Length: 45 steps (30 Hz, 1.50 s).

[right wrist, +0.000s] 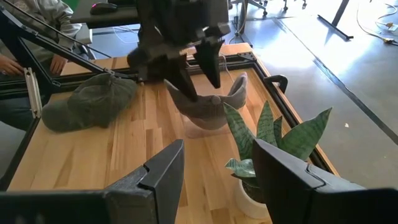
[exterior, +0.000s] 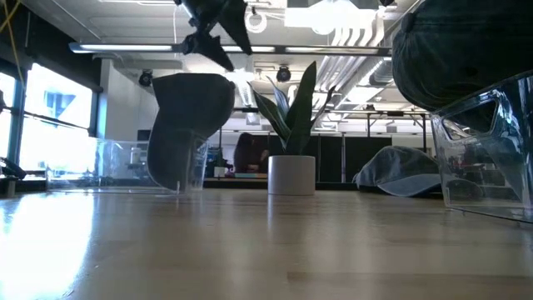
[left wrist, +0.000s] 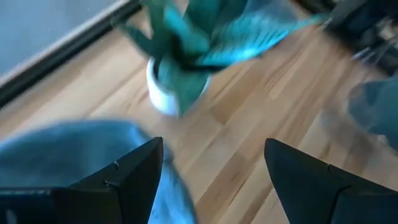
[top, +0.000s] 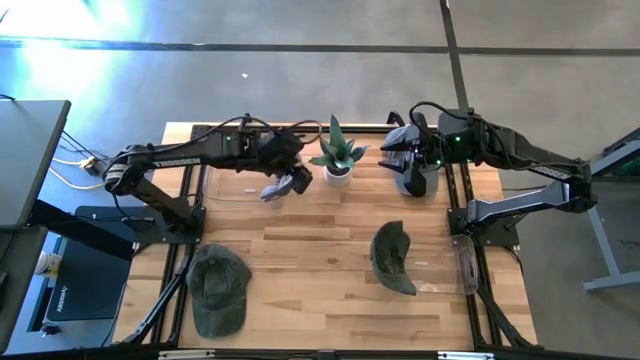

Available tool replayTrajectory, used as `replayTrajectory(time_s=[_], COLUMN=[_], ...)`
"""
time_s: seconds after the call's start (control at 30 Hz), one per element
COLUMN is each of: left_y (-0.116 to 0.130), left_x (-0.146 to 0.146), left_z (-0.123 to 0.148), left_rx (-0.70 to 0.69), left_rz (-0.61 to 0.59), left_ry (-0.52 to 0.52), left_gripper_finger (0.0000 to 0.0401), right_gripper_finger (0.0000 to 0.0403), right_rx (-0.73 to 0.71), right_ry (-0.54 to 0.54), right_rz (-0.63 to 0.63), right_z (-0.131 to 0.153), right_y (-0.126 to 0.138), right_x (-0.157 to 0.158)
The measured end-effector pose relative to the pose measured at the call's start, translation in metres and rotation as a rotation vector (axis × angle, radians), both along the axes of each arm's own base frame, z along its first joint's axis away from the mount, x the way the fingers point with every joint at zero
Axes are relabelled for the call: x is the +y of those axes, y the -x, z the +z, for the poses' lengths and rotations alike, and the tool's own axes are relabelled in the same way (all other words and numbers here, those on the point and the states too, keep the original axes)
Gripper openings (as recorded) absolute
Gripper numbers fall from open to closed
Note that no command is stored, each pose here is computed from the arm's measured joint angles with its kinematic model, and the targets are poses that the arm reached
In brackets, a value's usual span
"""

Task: Pick & Place hat
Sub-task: Adjust the left transparent bin

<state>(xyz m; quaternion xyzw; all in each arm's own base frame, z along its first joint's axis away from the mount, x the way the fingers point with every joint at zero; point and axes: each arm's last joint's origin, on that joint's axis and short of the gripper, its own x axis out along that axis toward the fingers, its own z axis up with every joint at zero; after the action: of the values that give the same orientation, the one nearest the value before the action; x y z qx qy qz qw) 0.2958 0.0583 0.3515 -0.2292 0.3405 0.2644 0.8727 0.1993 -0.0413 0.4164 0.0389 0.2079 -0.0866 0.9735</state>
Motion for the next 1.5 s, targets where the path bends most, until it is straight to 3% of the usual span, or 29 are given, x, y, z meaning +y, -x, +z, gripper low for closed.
replayTrajectory(time_s=[0.17, 0.33, 0.5, 0.77, 1.1, 1.5], left_y=[0.013, 0.046, 0.075, 0.100, 0.139, 0.156], left_x=[-0.002, 0.006, 0.021, 0.042, 0.047, 0.041], left_z=[0.020, 0.028, 0.003, -0.078, -0.152, -0.171], left_rx=[-0.032, 0.165, 0.472, 0.786, 0.983, 1.083], left_rz=[0.057, 0.227, 0.448, 0.568, 0.666, 0.697], left_ry=[0.052, 0.156, 0.217, 0.311, 0.399, 0.404], left_gripper_finger=[0.0273, 0.0246, 0.0173, 0.0011, 0.0003, 0.0000], right_gripper_finger=[0.0184, 0.0184, 0.0184, 0.0184, 0.0184, 0.0184], right_rx=[0.000, -0.003, -0.007, -0.007, -0.010, -0.010], right_ry=[0.000, 0.001, 0.002, 0.000, -0.017, -0.017], right_rz=[0.000, -0.001, -0.001, -0.001, -0.002, -0.001], right_z=[0.000, 0.000, 0.001, 0.001, 0.001, 0.001], right_y=[0.000, 0.000, 0.000, 0.000, 0.000, 0.000], right_x=[0.000, 0.000, 0.000, 0.000, 0.000, 0.000])
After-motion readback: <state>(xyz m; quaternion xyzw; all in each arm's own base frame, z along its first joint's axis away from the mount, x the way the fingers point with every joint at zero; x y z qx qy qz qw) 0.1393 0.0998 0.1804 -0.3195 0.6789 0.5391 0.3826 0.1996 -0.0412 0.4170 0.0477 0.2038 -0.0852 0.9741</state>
